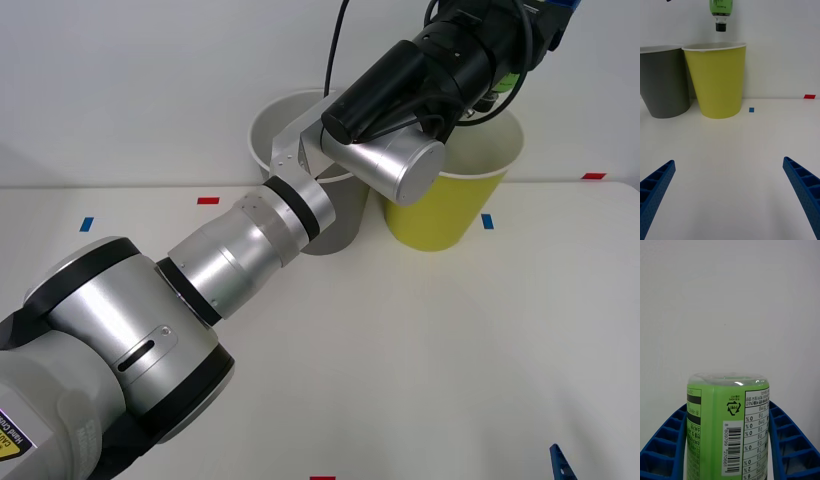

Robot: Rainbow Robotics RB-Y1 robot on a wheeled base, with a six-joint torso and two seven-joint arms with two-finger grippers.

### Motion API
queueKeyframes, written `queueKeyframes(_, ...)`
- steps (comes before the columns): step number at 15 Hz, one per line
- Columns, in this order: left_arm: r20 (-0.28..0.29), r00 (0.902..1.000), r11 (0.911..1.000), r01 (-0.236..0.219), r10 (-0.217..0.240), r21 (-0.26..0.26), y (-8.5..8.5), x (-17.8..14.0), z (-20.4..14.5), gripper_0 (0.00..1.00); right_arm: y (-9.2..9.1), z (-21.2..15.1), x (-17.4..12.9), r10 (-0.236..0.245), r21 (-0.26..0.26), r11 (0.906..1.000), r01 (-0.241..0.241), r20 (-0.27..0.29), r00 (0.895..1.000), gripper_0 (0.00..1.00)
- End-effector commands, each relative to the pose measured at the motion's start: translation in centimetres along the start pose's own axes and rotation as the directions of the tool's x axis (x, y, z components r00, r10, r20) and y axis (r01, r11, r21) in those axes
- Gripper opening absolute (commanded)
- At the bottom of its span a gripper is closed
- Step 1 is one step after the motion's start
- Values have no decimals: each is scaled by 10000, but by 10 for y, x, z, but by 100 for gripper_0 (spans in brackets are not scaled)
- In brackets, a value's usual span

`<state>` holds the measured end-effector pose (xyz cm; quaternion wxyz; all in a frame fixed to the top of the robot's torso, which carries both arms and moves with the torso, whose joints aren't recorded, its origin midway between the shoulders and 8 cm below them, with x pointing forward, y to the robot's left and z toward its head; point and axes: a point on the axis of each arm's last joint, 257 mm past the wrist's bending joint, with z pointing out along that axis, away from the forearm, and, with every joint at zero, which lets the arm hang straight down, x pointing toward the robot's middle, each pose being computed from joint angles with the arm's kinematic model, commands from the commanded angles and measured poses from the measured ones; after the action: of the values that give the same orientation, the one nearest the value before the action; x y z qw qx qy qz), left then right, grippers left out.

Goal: Put cans in the gray bin and PET bottles in the light green bin.

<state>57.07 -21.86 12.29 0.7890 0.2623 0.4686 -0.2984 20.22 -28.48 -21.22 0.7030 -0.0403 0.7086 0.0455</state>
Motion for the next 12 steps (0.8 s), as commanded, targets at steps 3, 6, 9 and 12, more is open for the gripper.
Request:
queueKeyframes(3, -57, 10000, 9997, 24, -25, -235, 13, -3, 1, 100, 0, 0, 0, 0, 0, 10000, 0, 0, 10000, 100)
queueKeyframes(6, -73, 9999, 9991, 75, -78, -418, 24, -4, 0, 100, 0, 0, 0, 0, 0, 10000, 0, 0, 10000, 100)
queueKeyframes(9, -53, 10000, 9990, -27, 24, -442, 27, -5, -1, 100, 0, 0, 0, 0, 0, 10000, 0, 0, 10000, 100)
queueKeyframes(12, -165, 9994, 9990, -294, 289, -347, 37, -12, -14, 100, 0, 0, 0, 0, 0, 10000, 0, 0, 10000, 100)
